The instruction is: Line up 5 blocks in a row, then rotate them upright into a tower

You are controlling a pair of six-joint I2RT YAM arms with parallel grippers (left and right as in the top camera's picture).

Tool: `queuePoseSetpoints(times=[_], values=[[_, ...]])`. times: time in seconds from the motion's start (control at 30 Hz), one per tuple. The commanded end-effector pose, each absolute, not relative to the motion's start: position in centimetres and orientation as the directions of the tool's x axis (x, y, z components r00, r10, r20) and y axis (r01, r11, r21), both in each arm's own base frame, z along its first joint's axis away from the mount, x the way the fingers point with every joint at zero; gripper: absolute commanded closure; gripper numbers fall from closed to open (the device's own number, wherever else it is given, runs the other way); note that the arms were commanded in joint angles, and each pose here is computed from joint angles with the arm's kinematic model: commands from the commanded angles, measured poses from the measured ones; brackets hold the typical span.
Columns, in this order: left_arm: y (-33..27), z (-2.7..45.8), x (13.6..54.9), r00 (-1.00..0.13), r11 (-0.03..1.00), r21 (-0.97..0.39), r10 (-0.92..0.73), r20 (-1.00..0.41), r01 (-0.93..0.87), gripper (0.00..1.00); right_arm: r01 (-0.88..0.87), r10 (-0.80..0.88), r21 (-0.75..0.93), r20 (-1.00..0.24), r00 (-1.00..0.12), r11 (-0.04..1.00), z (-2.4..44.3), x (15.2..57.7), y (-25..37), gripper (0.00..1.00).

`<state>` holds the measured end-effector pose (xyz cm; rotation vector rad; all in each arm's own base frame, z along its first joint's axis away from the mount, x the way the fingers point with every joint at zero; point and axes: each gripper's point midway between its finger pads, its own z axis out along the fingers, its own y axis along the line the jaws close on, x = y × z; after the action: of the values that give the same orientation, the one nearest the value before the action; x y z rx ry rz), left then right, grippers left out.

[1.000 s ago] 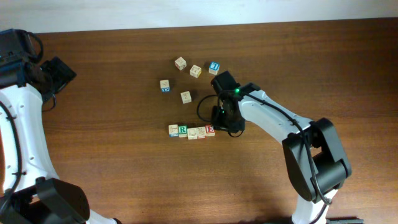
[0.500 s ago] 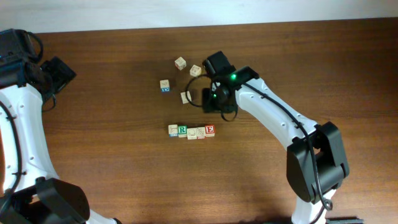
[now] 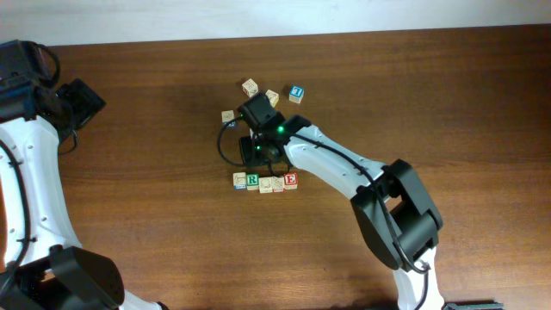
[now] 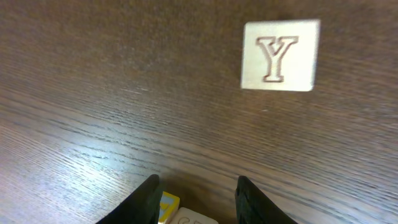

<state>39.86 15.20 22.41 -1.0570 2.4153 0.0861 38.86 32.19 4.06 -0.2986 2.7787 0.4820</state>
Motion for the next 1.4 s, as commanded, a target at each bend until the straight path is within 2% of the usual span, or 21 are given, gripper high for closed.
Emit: queuePoseSetpoints(times=[0.0,0.43,1.37], values=[[15.3,23.1,40.0,-0.559,0.691,-0.152,-0.677,-0.479,-0.706,0.01,-0.264,-0.164,0.275,-0.338,-0.927,0.925,3.4,39.1,32.5,0.61],[15.3,23.1,40.0,-0.559,0.691,-0.152,-0.677,-0.479,-0.706,0.01,-0.284,-0.196,0.274,-0.307,-0.931,0.919,1.6,37.4,34.2,0.62],[15.3,23.1,40.0,-0.559,0.691,-0.152,-0.677,-0.478,-0.707,0.01,-0.309,-0.236,0.302,-0.253,-0.938,0.902,1.5,36.0,34.4,0.62]])
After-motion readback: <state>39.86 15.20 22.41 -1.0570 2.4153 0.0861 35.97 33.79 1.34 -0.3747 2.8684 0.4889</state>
